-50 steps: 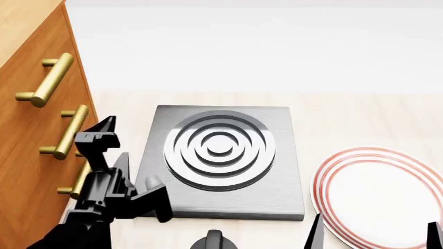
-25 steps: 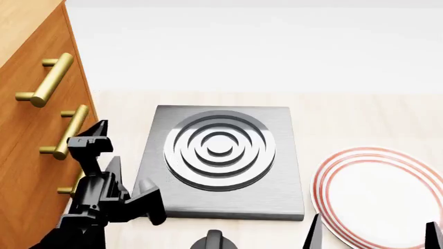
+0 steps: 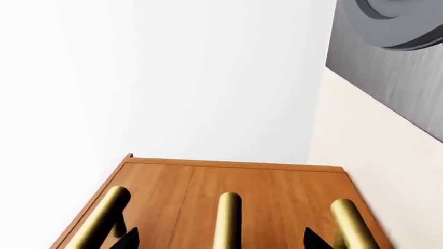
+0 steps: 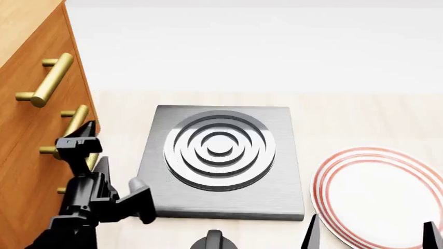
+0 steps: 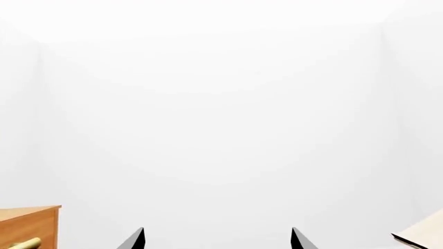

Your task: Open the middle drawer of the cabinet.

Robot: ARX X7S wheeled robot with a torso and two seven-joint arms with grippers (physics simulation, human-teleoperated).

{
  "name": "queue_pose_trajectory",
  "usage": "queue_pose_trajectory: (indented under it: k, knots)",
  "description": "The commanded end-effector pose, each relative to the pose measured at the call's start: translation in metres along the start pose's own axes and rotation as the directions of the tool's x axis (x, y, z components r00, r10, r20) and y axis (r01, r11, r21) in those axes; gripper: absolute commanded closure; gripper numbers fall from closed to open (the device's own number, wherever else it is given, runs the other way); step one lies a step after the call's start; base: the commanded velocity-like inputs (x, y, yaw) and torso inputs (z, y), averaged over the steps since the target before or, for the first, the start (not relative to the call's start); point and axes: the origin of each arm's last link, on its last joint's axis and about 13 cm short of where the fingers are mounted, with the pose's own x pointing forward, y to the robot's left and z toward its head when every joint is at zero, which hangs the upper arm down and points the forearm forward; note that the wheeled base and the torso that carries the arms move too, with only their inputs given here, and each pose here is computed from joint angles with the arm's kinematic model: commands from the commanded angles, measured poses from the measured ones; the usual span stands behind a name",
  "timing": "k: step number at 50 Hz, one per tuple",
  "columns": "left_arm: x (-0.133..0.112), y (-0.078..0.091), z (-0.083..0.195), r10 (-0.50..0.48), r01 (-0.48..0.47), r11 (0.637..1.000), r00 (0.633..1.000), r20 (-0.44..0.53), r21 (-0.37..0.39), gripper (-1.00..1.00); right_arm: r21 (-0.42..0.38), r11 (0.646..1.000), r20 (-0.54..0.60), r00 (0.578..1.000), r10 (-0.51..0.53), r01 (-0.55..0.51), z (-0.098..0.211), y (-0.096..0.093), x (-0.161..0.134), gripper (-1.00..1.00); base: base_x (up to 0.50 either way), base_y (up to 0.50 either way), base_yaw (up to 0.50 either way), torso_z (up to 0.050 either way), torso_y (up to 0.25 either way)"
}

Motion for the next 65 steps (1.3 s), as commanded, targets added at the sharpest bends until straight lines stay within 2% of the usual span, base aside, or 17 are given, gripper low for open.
queue_pose_trajectory:
  k: [1, 65]
  knots:
    - [0.0, 0.0, -0.005, 0.004, -0.004, 1.0, 1.0, -0.026, 0.004, -1.0, 0.0, 1.0, 0.0, 1.0, 0.001, -0.001, 0.0, 0.0, 0.0, -1.0, 0.0, 0.0, 0.0, 0.0, 0.0]
    - [-0.003, -0.001, -0.028, 0.025, -0.019, 0.998, 0.992, -0.127, 0.052, -1.0, 0.002, 1.0, -0.003, 1.0, 0.011, -0.011, -0.002, 0.001, 0.0, -1.0, 0.0, 0.0, 0.0, 0.0, 0.0]
